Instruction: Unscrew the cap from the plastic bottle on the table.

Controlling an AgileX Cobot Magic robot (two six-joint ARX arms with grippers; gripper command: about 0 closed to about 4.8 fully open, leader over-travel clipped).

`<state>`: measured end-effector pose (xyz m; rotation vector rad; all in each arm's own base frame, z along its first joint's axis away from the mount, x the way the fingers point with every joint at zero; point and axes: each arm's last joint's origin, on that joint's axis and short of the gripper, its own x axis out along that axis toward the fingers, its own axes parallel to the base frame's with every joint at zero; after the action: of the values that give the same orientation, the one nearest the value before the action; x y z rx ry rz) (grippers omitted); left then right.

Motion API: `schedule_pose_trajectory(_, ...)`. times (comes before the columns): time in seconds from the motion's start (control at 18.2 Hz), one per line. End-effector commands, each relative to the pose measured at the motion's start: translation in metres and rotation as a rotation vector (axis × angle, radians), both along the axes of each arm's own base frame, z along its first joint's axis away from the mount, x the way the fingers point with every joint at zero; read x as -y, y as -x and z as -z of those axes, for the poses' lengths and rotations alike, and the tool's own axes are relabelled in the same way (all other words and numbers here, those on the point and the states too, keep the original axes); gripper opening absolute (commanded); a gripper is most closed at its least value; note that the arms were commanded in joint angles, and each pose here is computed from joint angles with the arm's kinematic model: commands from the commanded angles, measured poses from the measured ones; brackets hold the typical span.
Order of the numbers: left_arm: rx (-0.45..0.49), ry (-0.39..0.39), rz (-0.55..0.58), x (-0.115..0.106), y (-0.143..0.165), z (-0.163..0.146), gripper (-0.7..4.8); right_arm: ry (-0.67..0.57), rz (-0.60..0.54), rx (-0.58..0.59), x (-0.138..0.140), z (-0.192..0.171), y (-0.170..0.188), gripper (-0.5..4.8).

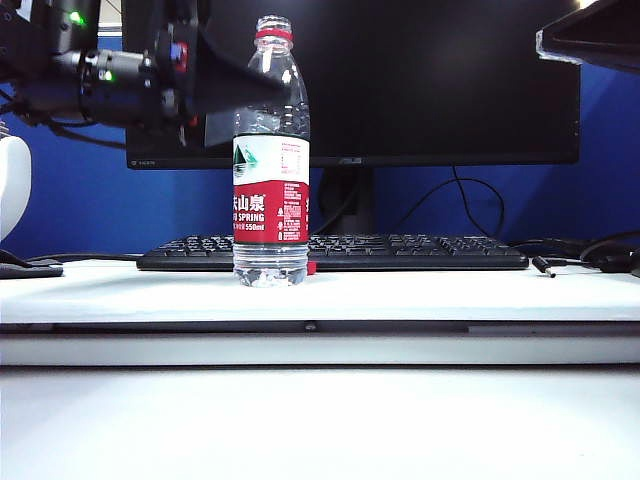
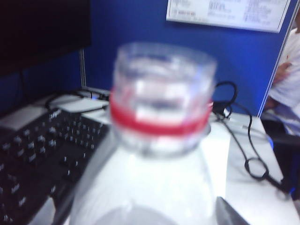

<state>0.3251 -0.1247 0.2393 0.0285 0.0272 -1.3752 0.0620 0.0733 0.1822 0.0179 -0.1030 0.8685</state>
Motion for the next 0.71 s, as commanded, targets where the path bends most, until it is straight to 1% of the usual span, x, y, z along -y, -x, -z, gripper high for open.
schedule_pose_trajectory(0.05,0.041,0.032,0.026,0.0,0.001,-0.009,4.79,-0.015,-0.021,0.011,0.0,-0.002,0.001,-0.04)
schedule_pose_trajectory(0.16,0.06,0.048,0.024,0.0,0.001,-0.013,4.79,-0.015,-0.024,0.011,0.0,-0.002,0.001,-0.04)
schedule_pose_trajectory(0.33,0.128,0.082,0.021,0.0,0.002,-0.021,4.79,-0.028,-0.024,0.023,0.0,-0.004,0.001,-0.04)
schedule_pose_trajectory(0.44,0.15,0.1,0.016,0.0,0.002,-0.024,4.79,-0.031,-0.024,0.025,0.0,-0.004,0.001,-0.04)
schedule_pose_trajectory(0.6,0.207,0.118,0.007,-0.001,0.003,-0.029,4.79,-0.032,-0.025,0.026,0.0,-0.004,0.001,-0.04)
schedule_pose_trajectory(0.71,0.223,0.14,0.005,-0.001,0.004,-0.033,4.79,-0.032,-0.027,0.026,0.0,-0.004,0.001,-0.04)
